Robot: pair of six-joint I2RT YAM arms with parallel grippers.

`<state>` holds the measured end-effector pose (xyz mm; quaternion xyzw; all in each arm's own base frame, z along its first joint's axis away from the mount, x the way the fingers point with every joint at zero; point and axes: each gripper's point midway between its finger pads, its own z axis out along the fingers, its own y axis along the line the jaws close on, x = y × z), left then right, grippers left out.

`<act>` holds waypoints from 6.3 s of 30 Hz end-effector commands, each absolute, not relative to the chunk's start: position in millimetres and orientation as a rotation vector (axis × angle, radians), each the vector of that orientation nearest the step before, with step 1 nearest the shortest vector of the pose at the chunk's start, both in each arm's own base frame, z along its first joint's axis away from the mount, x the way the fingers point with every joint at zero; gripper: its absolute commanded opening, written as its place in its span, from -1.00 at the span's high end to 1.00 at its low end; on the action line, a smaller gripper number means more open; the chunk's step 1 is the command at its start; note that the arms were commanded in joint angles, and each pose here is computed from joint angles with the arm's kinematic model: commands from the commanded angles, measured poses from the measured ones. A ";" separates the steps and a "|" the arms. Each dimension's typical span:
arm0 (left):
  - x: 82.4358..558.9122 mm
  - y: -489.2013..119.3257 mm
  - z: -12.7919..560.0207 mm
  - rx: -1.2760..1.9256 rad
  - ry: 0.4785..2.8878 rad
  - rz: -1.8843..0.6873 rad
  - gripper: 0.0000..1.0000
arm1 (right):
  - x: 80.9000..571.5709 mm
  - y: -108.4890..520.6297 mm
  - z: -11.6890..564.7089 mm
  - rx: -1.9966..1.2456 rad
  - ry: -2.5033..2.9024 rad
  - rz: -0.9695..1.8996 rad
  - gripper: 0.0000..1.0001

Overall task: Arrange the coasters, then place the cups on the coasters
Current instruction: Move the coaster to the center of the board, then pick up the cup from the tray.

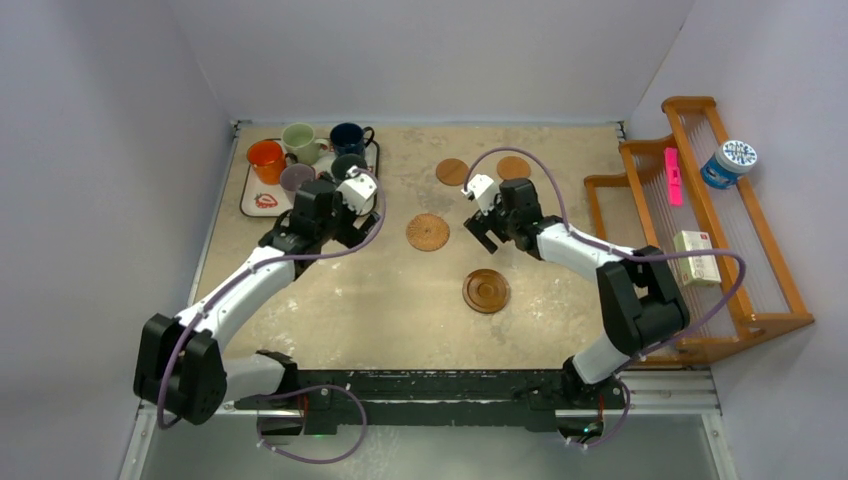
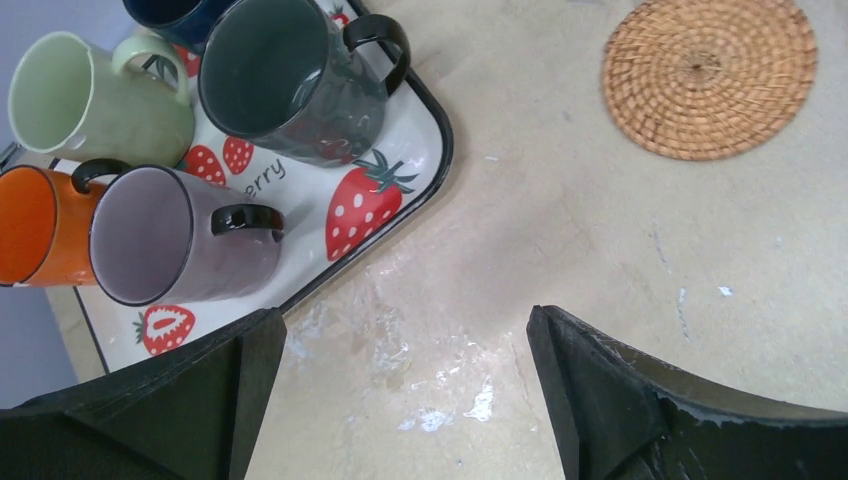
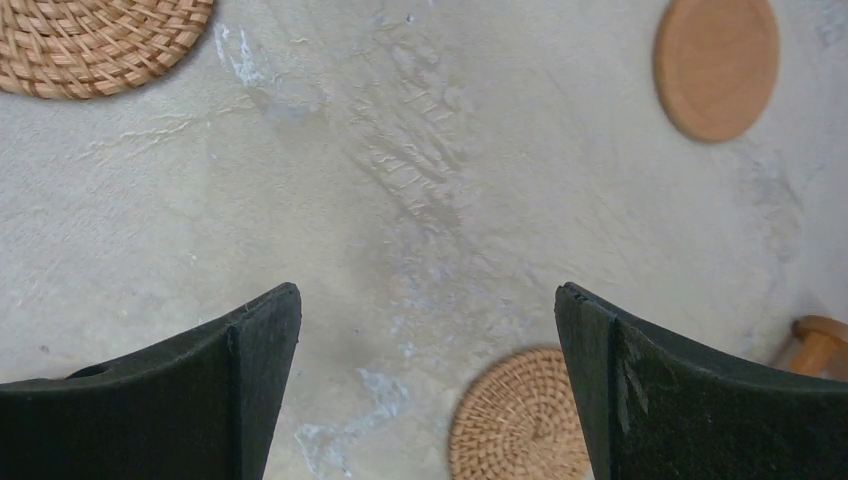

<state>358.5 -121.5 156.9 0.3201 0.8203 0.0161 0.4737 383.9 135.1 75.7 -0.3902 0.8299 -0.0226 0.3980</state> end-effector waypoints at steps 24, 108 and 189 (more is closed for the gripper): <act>350.7 -113.3 185.1 0.683 1.856 0.043 -1.00 | 317.8 142.1 37.7 -1.184 2.204 0.059 -0.98; 601.0 133.8 131.3 -0.005 2.133 0.124 -1.00 | 336.9 153.1 142.6 -0.944 1.955 0.053 -0.98; 578.1 147.5 127.4 -0.175 2.199 0.100 -1.00 | 335.3 146.5 149.6 -0.929 1.939 0.020 -0.98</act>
